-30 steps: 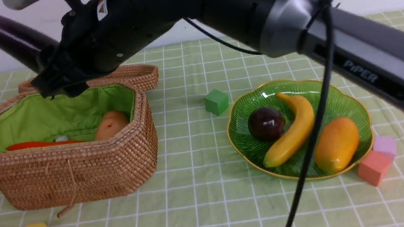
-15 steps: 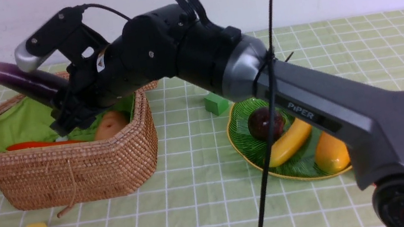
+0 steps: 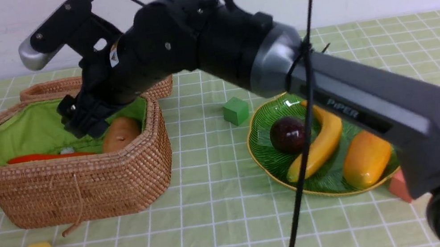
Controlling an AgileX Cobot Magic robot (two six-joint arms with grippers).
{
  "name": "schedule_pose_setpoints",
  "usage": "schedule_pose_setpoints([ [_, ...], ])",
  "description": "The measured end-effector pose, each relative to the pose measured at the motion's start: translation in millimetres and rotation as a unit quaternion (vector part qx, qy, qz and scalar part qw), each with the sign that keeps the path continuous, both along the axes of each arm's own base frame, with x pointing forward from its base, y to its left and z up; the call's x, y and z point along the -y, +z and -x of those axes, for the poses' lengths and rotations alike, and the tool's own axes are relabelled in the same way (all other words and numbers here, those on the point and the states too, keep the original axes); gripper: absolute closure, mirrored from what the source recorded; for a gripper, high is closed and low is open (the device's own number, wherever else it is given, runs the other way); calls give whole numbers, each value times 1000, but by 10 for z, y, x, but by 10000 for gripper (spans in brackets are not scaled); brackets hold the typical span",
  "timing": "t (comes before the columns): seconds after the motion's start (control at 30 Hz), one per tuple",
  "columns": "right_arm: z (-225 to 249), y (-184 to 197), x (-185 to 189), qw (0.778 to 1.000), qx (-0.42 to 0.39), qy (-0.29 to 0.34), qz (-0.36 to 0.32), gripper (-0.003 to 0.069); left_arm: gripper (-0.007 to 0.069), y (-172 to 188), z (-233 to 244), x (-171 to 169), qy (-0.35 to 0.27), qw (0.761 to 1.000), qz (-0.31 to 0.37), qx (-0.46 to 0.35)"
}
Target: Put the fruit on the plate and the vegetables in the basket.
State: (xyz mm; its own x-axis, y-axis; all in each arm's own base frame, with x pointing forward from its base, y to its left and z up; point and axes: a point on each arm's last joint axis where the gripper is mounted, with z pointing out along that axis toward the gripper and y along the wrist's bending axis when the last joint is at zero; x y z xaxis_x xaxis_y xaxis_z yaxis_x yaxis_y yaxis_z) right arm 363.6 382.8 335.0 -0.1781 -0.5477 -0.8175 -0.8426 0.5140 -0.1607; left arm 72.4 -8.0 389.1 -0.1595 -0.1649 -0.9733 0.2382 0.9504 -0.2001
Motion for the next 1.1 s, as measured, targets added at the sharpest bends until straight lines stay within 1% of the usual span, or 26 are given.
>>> schedule_pose_setpoints([
  [0.03, 51, 109, 65, 1000, -2, -2, 10, 7, 565, 4, 1, 7, -4, 1000, 2, 2],
  [0.1, 190, 360, 226, 999, -20, -12, 27, 62, 565, 9, 5, 20, -11, 1000, 8, 3],
  [0.2, 447, 749, 527, 996, -58, -42, 47, 197, 565, 15, 10, 39, -21, 1000, 15, 4],
  [0.23, 494, 816, 592, 995, -63, -50, 54, 232, 565, 16, 11, 43, -23, 1000, 17, 4],
  [0.27, 591, 970, 724, 994, -66, -65, 58, 319, 565, 21, 15, 54, -29, 999, 20, 6],
  [0.3, 617, 1010, 757, 994, -66, -70, 57, 344, 565, 23, 16, 59, -32, 999, 23, 6],
  [0.33, 695, 1146, 872, 993, -60, -86, 52, 438, 565, 26, 25, 76, -42, 999, 32, 7],
  [0.4, 789, 1270, 994, 993, -53, -97, 48, 554, 565, 19, 47, 86, -56, 997, 42, 13],
  [0.43, 811, 1293, 1020, 993, -53, -99, 47, 578, 565, 18, 55, 90, -62, 997, 46, 18],
  [0.47, 878, 1349, 1113, 992, -50, -108, 48, 641, 565, -24, 78, 104, -78, 995, 53, 26],
  [0.5, 945, 1376, 1196, 991, -51, -114, 52, 666, 565, -84, 101, 106, -89, 994, 58, 32],
  [0.6, 1113, 1385, 1410, 987, -57, -133, 65, 675, 565, -270, 158, 119, -118, 989, 76, 40],
  [0.67, 1249, 1299, 1569, 983, -76, -147, 81, 675, 565, -466, 193, 138, -139, 985, 93, 39],
  [0.73, 1440, 1244, 1786, 978, -93, -166, 85, 675, 584, -696, 216, 179, -164, 980, 106, 37],
  [0.77, 1546, 1174, 1897, 974, -107, -177, 89, 674, 605, -782, 237, 198, -180, 976, 114, 43],
  [0.8, 1564, 1163, 1915, 974, -110, -179, 89, 674, 609, -799, 239, 203, -183, 975, 115, 43],
  [0.83, 1681, 1027, 2034, 967, -133, -193, 96, 673, 638, -911, 254, 238, -202, 971, 119, 48],
  [0.87, 1768, 989, 2122, 964, -143, -204, 91, 673, 638, -974, 262, 266, -216, 968, 120, 52],
  [0.97, 2009, 753, 2366, 949, -184, -241, 87, 671, 638, -1076, 274, 322, -242, 962, 114, 63],
  [1.1, 2249, 522, 2608, 933, -217, -277, 78, 670, 638, -1110, 267, 322, -239, 963, 109, 59],
])
